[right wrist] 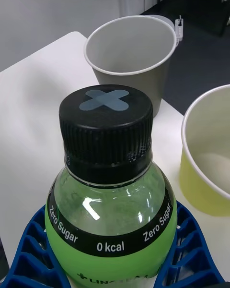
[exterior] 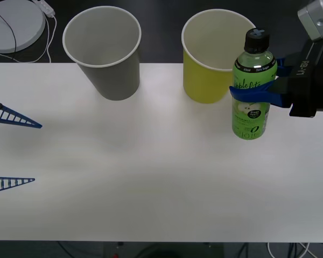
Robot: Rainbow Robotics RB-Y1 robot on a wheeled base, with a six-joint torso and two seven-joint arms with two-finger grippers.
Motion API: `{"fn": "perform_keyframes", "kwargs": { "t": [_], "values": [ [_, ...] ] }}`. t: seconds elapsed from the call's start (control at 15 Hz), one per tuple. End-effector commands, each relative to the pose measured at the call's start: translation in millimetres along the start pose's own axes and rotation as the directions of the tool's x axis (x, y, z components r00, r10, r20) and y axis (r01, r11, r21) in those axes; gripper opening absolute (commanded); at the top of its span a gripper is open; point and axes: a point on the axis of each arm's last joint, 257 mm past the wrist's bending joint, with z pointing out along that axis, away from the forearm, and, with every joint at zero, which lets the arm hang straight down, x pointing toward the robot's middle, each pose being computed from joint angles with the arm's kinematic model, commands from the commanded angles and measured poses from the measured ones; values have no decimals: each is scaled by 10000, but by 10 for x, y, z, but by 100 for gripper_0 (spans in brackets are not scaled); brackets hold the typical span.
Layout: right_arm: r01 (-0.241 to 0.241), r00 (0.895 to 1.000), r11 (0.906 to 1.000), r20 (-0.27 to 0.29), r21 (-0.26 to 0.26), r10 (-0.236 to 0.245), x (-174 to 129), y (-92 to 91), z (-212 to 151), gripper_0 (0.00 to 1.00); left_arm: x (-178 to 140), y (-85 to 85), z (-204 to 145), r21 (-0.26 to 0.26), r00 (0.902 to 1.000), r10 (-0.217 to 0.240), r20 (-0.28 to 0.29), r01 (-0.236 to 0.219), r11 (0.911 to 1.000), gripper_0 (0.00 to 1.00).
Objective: Put the can into the green bin and the plastic bottle into the gray bin
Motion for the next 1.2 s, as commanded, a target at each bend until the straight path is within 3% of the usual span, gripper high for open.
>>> {"fn": "perform_keyframes", "kwargs": {
  "t": [0.07,0.13,0.47,0.8,1.2],
  "values": [
    [-304,9995,9992,-38,-245,304,-54,106,60,0,0,0,0,0,10000,0,0,0,10000,100],
    [-35,10000,9999,-13,-149,34,-113,135,84,0,0,0,0,0,10000,0,0,0,10000,100],
    [115,9999,9998,-117,-173,-117,-194,254,228,0,0,0,0,0,10000,0,0,0,10000,100],
    [442,9989,9985,176,-338,-436,-452,363,495,0,0,0,0,0,10000,0,0,0,10000,100],
    [676,9977,9977,-73,-97,-676,-785,231,823,0,0,0,0,0,10000,0,0,0,10000,100]
  ]
}}
